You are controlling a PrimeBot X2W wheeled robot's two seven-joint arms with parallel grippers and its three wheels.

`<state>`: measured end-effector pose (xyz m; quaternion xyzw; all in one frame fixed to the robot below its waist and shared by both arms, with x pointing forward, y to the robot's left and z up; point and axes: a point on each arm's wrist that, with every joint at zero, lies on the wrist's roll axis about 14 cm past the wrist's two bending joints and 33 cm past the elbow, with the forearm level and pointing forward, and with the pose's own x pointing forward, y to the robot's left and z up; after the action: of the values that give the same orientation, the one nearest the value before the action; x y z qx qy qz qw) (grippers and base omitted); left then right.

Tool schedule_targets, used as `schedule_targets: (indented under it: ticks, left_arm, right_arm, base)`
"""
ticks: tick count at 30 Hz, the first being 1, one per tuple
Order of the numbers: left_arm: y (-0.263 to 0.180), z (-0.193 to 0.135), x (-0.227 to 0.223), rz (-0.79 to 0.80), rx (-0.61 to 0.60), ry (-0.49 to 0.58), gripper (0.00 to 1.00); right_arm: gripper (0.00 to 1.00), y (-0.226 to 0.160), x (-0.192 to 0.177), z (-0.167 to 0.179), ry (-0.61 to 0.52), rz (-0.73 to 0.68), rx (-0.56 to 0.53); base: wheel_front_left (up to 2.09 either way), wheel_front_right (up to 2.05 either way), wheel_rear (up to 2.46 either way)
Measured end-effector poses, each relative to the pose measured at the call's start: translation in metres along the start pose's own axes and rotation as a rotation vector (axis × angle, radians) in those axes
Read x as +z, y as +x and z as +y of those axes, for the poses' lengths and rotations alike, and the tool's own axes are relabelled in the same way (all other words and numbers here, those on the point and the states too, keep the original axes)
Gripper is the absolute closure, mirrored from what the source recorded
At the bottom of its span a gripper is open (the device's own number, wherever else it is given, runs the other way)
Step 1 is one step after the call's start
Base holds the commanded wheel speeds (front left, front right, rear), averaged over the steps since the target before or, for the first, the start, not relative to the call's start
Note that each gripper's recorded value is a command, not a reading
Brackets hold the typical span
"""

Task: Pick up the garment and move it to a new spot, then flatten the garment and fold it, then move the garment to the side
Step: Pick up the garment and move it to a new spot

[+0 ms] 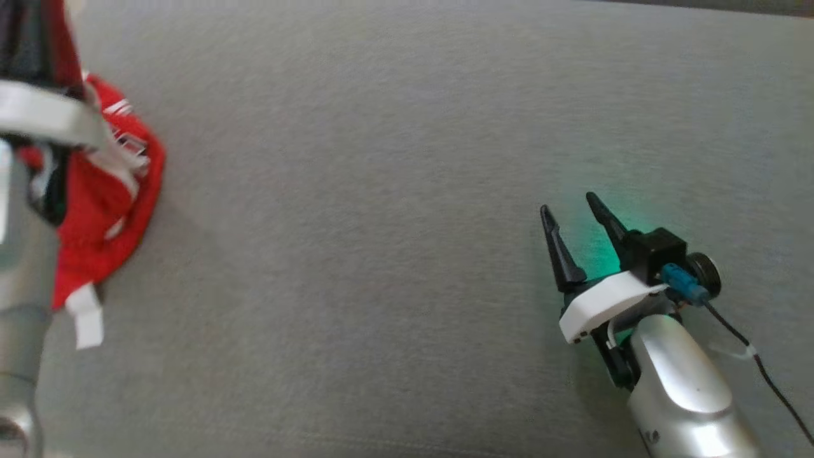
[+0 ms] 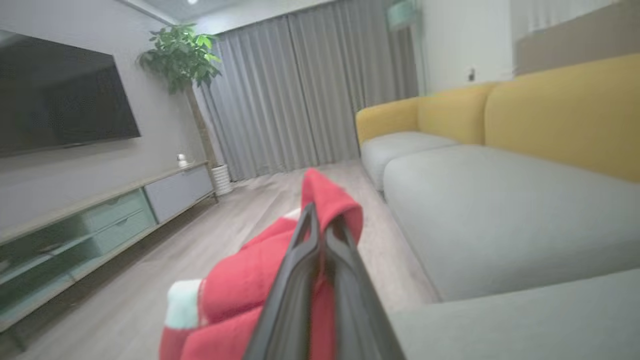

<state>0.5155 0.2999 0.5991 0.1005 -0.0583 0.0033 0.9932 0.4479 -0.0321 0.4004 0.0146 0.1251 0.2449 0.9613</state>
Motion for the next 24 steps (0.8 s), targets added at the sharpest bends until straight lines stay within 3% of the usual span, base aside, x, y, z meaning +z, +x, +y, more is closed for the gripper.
schedule_targets:
  ticks: [4, 7, 8, 11, 14, 18, 23, 24]
  left_arm:
    - [0.022, -0.084, 0.055, -0.173, -0.202, -0.031, 1.00]
    - [0.021, -0.166, 0.082, -0.252, -0.391, -0.071, 1.00]
    - [0.021, -0.166, 0.082, -0.252, -0.391, -0.071, 1.00]
    - [0.007, -0.237, 0.114, -0.332, -0.560, -0.139, 1.00]
    - [-0.011, -0.288, 0.135, -0.384, -0.695, -0.168, 1.00]
    - [-0.020, -0.310, 0.123, -0.347, -0.746, -0.183, 1.00]
    - [-0.036, -0.298, 0.020, -0.064, -0.676, -0.203, 1.00]
    - [-0.043, -0.291, -0.005, 0.004, -0.647, -0.201, 0.31]
  right_arm:
    - [0.00, -0.020, 0.012, -0.019, -0.006, -0.029, -0.064]
    - [0.00, -0.039, 0.017, -0.036, -0.005, -0.045, -0.125]
    - [0.00, -0.039, 0.017, -0.036, -0.005, -0.045, -0.125]
    - [0.00, -0.064, 0.013, -0.052, 0.004, -0.041, -0.195]
    - [0.00, -0.088, 0.007, -0.066, 0.023, -0.037, -0.261]
    - [0.00, -0.107, 0.011, -0.080, 0.030, -0.055, -0.322]
    - [0.00, -0.111, 0.012, -0.081, 0.033, -0.063, -0.332]
    - [0.00, -0.109, 0.013, -0.079, 0.034, -0.065, -0.327]
  base:
    - [0.00, 0.00, 0.00]
    - [0.00, 0.00, 0.00]
    - [0.00, 0.00, 0.00]
    - [0.00, 0.00, 0.00]
    - [0.00, 0.00, 0.00]
    - [0.00, 0.00, 0.00]
    - [0.00, 0.00, 0.00]
    - [0.00, 0.00, 0.00]
